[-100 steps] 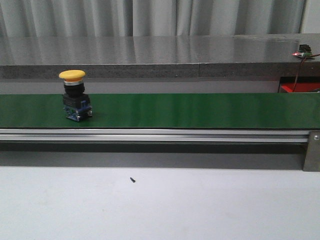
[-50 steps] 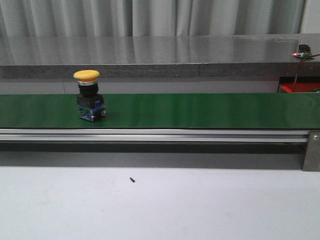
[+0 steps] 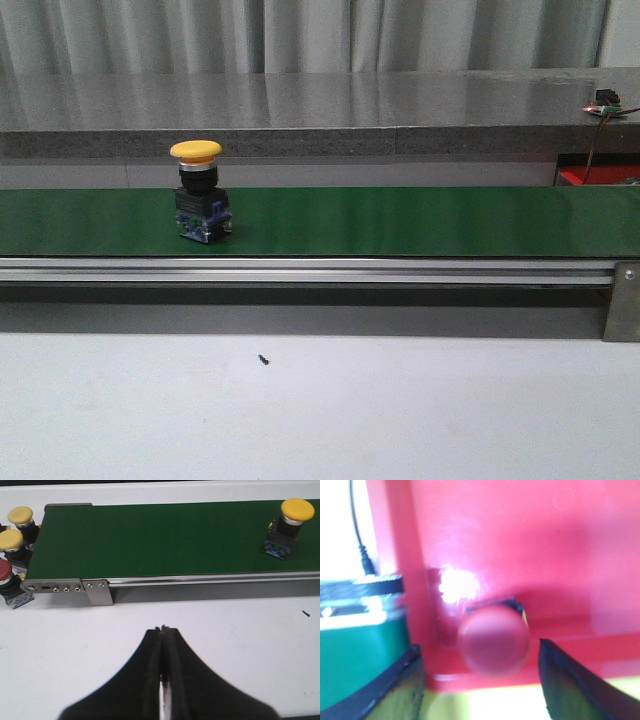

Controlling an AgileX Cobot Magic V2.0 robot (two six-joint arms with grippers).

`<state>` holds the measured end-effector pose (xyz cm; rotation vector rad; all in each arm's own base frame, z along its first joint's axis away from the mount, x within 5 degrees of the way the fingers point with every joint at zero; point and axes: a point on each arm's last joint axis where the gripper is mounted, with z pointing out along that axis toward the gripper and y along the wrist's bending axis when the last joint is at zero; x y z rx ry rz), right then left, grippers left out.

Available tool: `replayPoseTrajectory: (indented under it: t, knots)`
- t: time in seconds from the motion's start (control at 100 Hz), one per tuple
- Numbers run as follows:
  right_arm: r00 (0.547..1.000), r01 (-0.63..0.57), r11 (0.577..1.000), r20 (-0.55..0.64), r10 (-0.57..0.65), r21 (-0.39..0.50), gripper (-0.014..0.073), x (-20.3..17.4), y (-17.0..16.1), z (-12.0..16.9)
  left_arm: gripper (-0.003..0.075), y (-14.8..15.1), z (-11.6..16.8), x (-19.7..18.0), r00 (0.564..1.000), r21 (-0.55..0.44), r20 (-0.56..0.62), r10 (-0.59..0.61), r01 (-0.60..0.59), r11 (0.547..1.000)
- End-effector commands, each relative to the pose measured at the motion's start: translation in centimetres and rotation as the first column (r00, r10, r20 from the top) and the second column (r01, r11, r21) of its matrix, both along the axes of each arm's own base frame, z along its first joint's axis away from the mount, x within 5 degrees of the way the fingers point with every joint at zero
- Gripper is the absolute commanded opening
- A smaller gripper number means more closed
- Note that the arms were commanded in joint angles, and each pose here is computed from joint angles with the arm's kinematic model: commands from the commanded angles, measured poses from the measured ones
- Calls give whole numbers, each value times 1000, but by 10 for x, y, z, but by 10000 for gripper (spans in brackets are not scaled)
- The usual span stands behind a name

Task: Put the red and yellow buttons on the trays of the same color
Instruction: 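Carry the red button into the red tray and open the right gripper, then lower the right gripper onto the yellow button on the belt and grasp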

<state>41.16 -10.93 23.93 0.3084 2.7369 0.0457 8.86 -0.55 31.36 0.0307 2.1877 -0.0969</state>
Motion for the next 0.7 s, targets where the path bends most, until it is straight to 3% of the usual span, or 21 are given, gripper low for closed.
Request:
replayPoseTrajectory:
  t: [0.0,0.37,0.69]
  knots:
    - [991,16,1000,135,-12,-26,494,-16,3,44,-20,-1,14,4,995,-15,97,5,-4,1000]
    - [936,21,996,353,9,-82,494,-75,29,100,-20,-1,14,4,995,-15,97,5,-4,1000]
    - [874,-251,954,384,297,-167,494,-86,100,125,-20,-1,14,4,995,-15,97,5,-4,1000]
